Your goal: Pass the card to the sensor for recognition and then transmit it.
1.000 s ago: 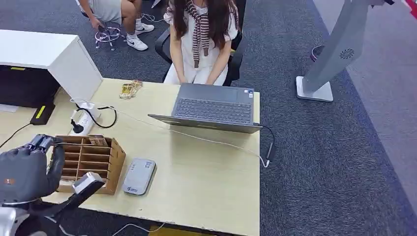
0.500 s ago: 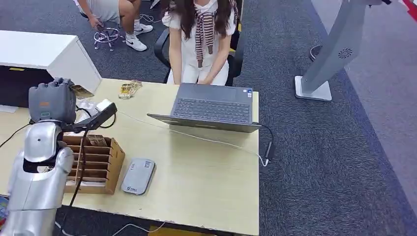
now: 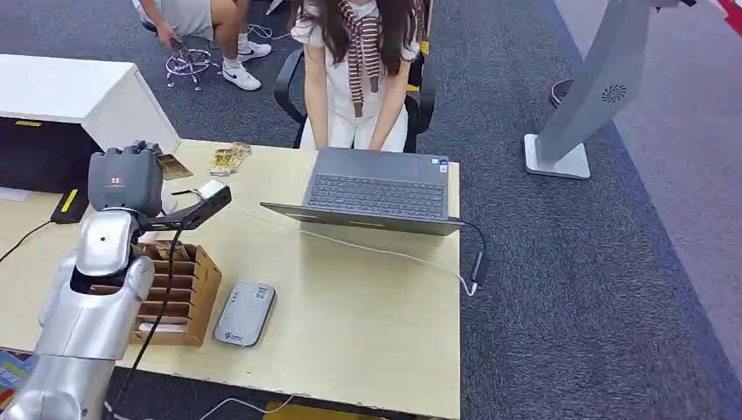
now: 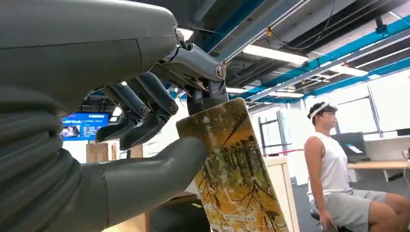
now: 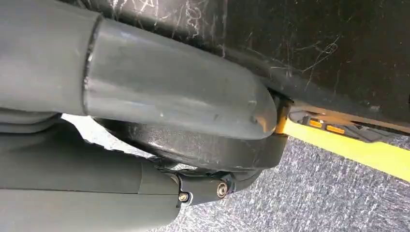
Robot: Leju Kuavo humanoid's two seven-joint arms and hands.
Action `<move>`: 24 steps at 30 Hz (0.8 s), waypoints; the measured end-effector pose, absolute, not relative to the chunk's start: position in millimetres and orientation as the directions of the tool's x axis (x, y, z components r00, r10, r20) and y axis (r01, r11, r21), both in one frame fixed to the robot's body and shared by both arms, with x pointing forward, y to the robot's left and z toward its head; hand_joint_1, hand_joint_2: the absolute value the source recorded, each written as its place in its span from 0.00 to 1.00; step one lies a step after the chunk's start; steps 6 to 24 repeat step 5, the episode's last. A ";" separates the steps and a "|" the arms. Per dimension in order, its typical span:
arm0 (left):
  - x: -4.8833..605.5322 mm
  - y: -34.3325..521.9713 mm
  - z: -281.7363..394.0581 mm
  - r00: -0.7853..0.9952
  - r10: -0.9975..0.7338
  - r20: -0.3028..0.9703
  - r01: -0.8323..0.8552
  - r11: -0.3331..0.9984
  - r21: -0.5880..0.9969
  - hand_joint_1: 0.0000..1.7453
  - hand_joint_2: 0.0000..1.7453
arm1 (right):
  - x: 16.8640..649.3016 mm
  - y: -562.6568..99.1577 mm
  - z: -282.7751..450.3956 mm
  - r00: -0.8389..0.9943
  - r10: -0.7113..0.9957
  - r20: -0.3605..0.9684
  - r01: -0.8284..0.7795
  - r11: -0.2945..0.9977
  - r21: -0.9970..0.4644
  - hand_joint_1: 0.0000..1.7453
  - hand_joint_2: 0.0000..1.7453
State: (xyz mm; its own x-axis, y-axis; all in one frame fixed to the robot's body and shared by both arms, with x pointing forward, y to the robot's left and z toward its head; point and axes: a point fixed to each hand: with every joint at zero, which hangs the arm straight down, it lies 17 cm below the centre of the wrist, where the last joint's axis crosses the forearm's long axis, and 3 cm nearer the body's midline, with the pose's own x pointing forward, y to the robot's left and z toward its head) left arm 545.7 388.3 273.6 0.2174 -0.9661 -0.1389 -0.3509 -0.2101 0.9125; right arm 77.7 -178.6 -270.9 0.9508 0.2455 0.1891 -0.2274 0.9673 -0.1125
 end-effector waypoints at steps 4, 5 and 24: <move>546.3 388.4 271.2 0.217 -0.966 -0.141 -0.345 -0.211 0.915 1.00 1.00 | 77.7 -178.6 -270.9 0.951 0.246 0.189 -0.228 0.967 -0.113 0.00 0.00; 546.4 388.5 271.1 0.218 -0.966 -0.141 -0.345 -0.211 0.915 1.00 1.00 | 77.6 -178.6 -270.9 0.951 0.246 0.189 -0.228 0.967 -0.113 0.00 0.00; 546.4 388.5 271.1 0.218 -0.966 -0.141 -0.345 -0.211 0.915 1.00 1.00 | 77.6 -178.6 -270.9 0.951 0.246 0.189 -0.228 0.967 -0.113 0.00 0.00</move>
